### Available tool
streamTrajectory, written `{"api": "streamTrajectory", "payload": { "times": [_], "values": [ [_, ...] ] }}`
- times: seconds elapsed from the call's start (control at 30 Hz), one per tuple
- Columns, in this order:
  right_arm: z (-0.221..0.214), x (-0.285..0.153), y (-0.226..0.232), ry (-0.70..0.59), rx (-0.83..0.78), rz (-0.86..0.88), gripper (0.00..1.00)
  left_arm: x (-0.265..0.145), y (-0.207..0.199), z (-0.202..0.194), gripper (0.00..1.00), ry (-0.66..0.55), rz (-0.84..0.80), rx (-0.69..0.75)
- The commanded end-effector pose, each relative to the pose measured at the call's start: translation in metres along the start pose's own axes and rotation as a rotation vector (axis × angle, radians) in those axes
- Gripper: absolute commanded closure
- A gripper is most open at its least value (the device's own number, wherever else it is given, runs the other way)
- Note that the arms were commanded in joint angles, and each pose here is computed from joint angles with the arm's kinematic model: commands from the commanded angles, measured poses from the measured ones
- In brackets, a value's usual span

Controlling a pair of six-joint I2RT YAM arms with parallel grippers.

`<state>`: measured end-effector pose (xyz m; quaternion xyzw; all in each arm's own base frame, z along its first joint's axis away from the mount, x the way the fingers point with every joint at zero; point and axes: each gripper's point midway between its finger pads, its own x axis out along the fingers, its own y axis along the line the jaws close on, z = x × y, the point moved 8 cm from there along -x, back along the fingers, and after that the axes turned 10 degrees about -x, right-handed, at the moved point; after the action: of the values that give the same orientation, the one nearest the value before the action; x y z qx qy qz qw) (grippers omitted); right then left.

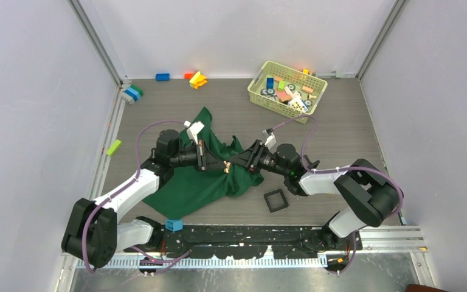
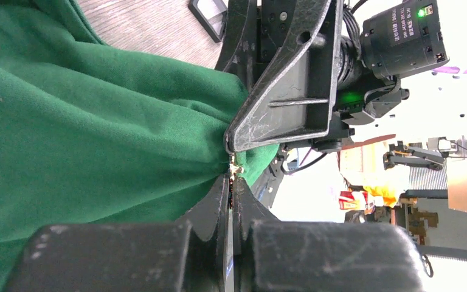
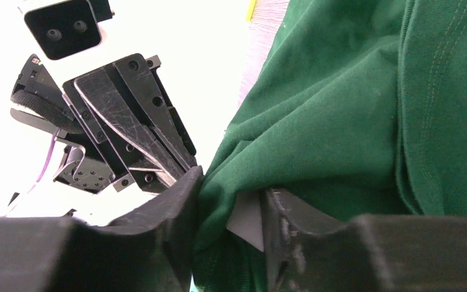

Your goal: Remove the brooch from the garment

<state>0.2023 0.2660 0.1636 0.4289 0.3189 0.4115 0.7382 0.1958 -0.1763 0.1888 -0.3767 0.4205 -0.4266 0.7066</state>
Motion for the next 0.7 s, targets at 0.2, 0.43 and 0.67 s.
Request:
{"api": "streamTrajectory", "payload": {
  "times": [0.2, 0.43, 0.67],
  "values": [
    [0.0113, -0.0033, 0.0235, -0.080, -0.021, 0.183, 0.94, -0.0042, -0.0113, 0.0052, 0.70, -0.046, -0.095, 0.038],
    [0.0121, -0.0054, 0.0233, -0.101, -0.021, 0.178, 0.99, -0.0046, -0.0159, 0.0042, 0.65, -0.041, -0.157, 0.007],
    [0.0130, -0.0083, 0.0242, -0.113, -0.025, 0.172, 0.99, -0.0074, -0.0073, 0.0043, 0.85, -0.066, -0.125, -0.015]
  ]
}}
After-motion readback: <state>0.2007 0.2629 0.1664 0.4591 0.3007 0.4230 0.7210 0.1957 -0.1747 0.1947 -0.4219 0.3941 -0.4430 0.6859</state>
